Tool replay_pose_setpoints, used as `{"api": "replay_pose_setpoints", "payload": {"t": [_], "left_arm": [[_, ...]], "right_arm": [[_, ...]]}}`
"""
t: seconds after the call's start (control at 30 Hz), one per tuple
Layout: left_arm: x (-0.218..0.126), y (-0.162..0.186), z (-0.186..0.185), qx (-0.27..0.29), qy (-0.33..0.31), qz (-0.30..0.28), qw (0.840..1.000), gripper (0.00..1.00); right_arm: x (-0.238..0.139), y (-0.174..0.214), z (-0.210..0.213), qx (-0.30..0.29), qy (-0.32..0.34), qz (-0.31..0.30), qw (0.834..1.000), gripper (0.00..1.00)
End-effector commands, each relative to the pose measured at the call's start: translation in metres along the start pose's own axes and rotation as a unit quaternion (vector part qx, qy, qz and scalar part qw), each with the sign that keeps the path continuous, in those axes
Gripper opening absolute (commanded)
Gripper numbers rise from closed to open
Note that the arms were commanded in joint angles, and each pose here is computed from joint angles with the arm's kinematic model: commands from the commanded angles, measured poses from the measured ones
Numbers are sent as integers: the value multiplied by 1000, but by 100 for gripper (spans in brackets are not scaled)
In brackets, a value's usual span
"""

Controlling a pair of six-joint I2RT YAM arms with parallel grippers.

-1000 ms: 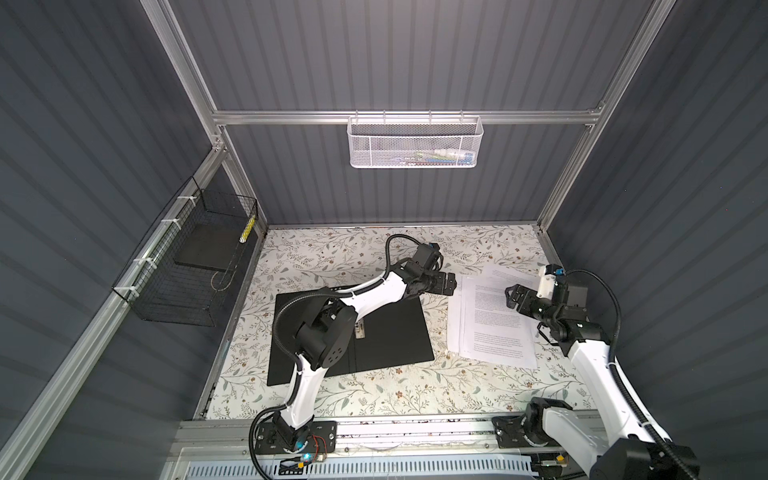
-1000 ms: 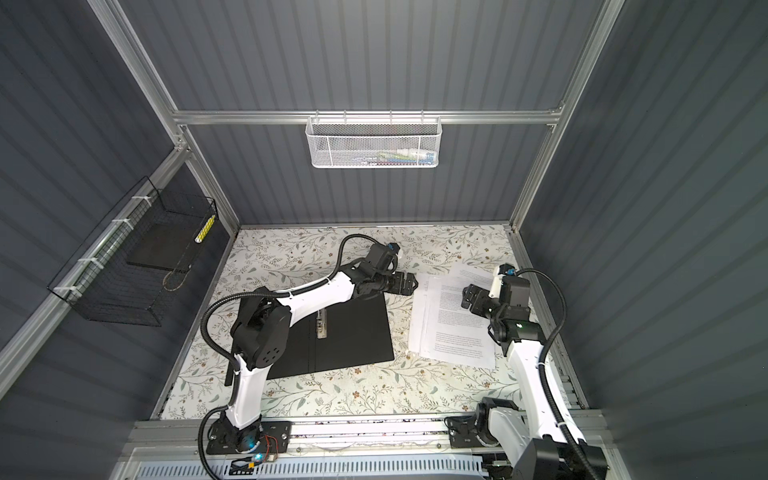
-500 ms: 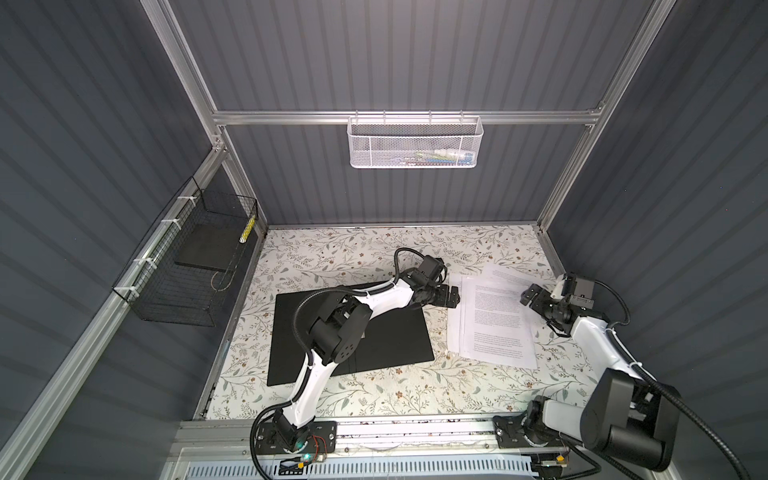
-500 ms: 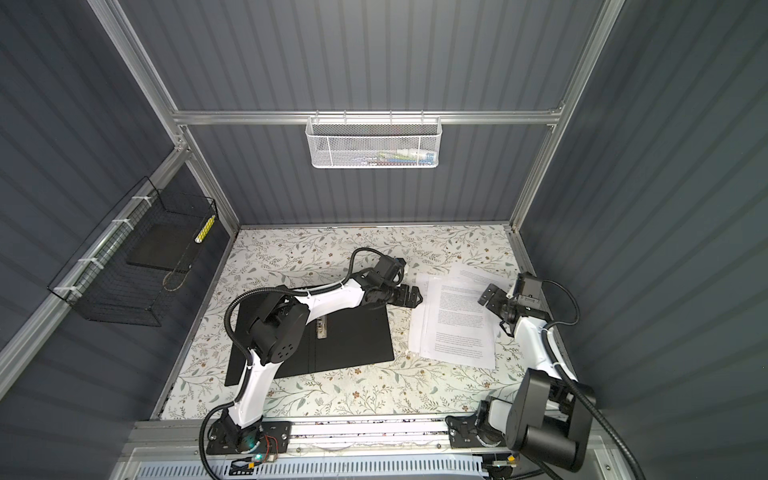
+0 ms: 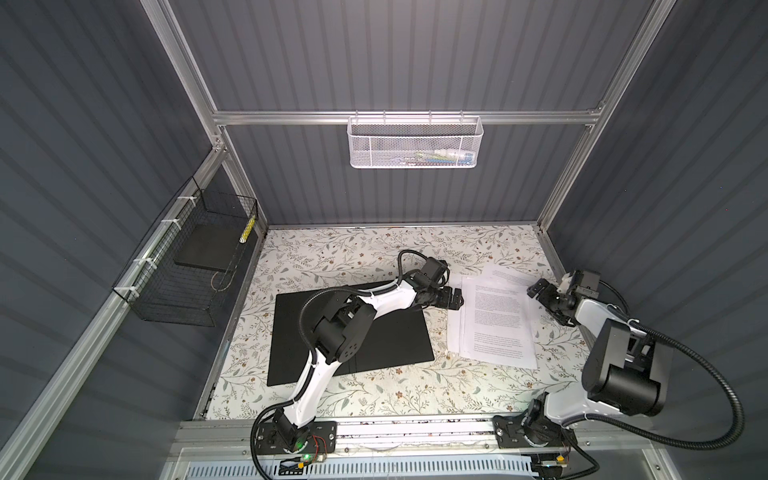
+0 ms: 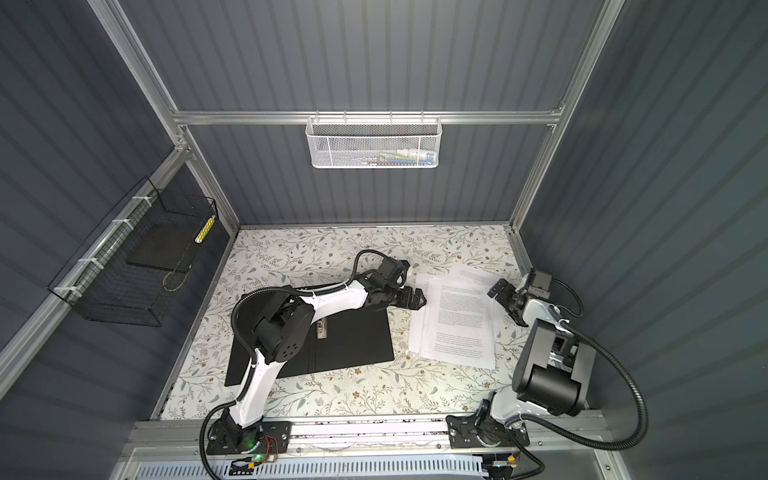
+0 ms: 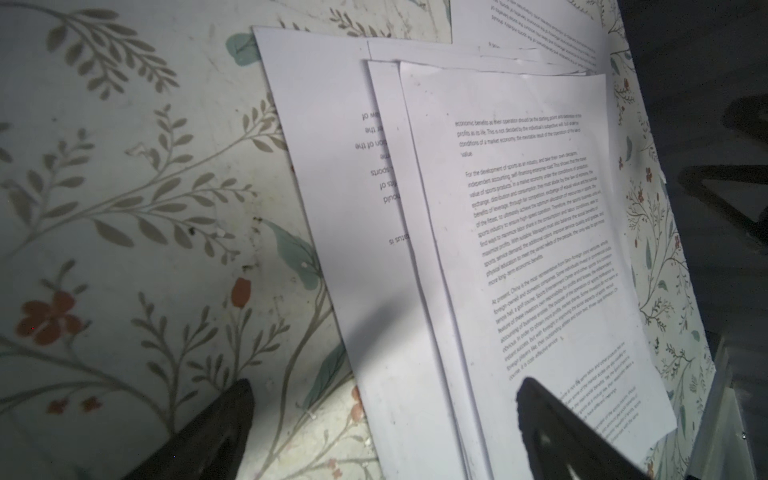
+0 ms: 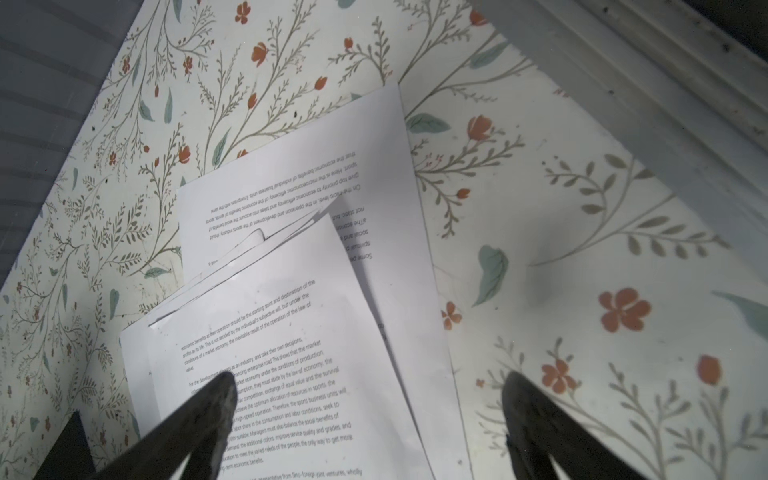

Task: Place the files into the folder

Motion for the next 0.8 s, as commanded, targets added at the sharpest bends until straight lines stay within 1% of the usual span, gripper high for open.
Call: {"api": "replay_pose_setpoints", "payload": {"t": [0.0, 0.1, 0.3, 0.4, 0.47, 0.53, 0.67, 0.77], "left_arm": [[12, 16, -1, -6, 5, 24, 1000, 100], [13, 19, 0, -9, 5, 9, 1000, 99], [29, 25, -9, -13, 35, 28, 999, 99], [29, 23, -12, -10, 34, 22, 999, 99], [27, 24, -10, -14, 20, 16, 1000, 99], [26, 22, -10, -12, 23, 4, 1000, 99], [36, 28, -13, -14, 35, 23, 999, 99], [43, 30, -16, -16, 48, 28, 998, 99]], "right_arm": [[3, -7, 10, 7, -31, 18, 999, 99], [7, -11, 11, 4, -23, 29, 999, 99], [18, -16, 13, 10, -20, 45, 999, 99], [26, -16, 6, 12, -1, 54, 998, 99], [31, -12, 2, 19, 0, 60, 998, 99], [35, -9, 1, 23, -5, 67, 997, 99], [41, -5, 0, 32, -10, 81, 996, 99], [37, -3, 4, 34, -21, 87, 995, 99]]}}
Point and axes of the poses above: each gripper's point midway between its finger pads, its own x axis out along the fingers, its own z axis along the line the jaws close on, y = z × x, the point moved 4 cm from there along -x, back along the fingers, and after that the axes turned 13 degrees about x, right-handed, at the moved point
